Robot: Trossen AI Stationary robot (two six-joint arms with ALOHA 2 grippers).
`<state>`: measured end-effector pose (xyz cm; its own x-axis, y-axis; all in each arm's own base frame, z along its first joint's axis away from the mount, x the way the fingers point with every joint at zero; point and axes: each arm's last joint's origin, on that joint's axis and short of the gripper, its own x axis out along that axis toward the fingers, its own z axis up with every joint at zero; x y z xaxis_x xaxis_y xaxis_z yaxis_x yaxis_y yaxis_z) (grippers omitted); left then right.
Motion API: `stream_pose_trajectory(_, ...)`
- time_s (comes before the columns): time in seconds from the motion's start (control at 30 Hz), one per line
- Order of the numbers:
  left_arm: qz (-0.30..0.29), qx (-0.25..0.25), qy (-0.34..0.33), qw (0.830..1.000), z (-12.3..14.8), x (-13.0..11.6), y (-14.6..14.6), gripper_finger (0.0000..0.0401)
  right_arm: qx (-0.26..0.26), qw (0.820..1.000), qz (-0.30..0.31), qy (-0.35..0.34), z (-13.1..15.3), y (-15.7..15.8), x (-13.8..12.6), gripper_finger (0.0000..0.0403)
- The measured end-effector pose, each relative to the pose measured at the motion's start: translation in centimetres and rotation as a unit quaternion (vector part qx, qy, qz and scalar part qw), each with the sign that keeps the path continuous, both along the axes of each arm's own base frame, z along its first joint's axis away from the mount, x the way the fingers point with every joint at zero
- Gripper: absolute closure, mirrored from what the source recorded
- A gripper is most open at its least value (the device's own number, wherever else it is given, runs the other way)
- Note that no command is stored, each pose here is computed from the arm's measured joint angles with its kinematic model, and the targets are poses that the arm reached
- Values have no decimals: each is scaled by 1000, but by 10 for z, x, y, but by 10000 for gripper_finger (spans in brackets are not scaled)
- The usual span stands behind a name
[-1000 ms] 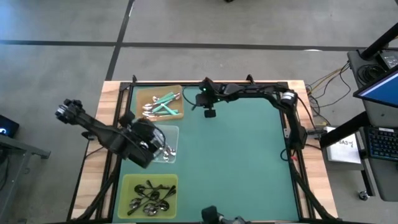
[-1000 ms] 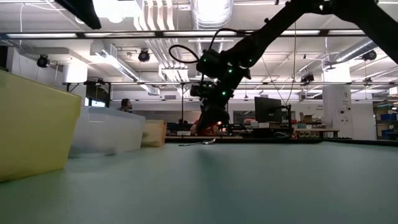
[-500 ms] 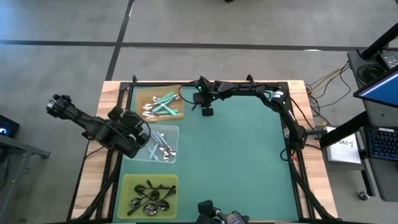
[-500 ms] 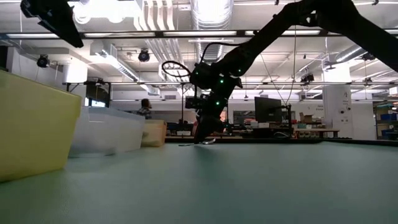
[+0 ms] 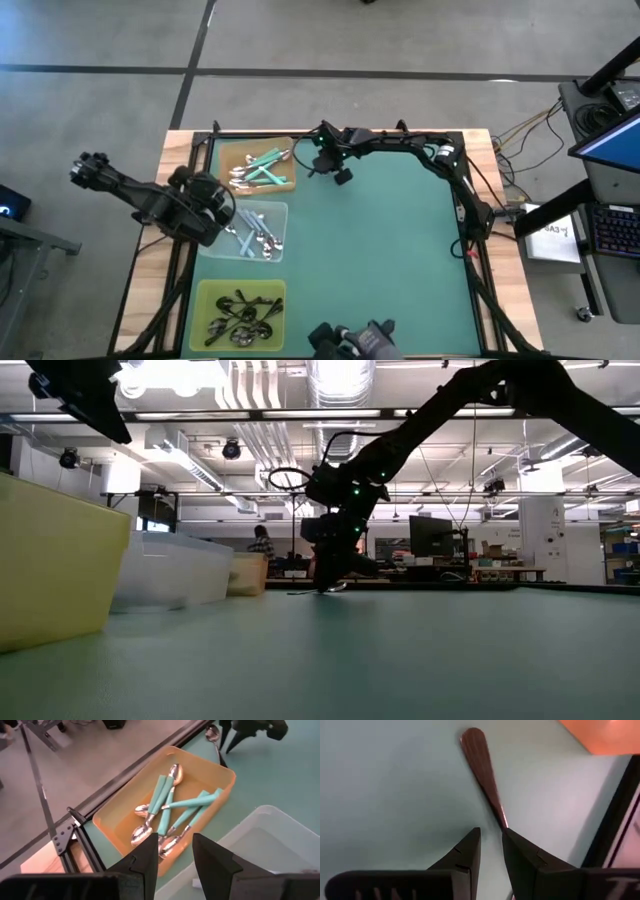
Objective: Sort silverware by color (type)
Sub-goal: Put the black spoon into the yellow bin
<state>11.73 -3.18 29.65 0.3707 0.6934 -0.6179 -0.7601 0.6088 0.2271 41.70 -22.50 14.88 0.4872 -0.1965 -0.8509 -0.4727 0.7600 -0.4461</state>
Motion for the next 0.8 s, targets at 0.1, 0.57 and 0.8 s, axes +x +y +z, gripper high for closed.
stream_pose_trajectory(0.1, 7, 3, 1, 1000, 0, -2, 3, 298, -9, 1000, 12, 4, -1, -3, -1, 330)
stream_pose_trajectory(0.57, 31, 17, -6, 999, -3, -3, 10, 298, -2, 1000, 5, -21, 1, -21, -8, 330)
stream_pose_trajectory(0.8, 38, 18, -9, 999, -3, -2, 11, 298, 0, 1000, 6, -28, 2, -24, -9, 330)
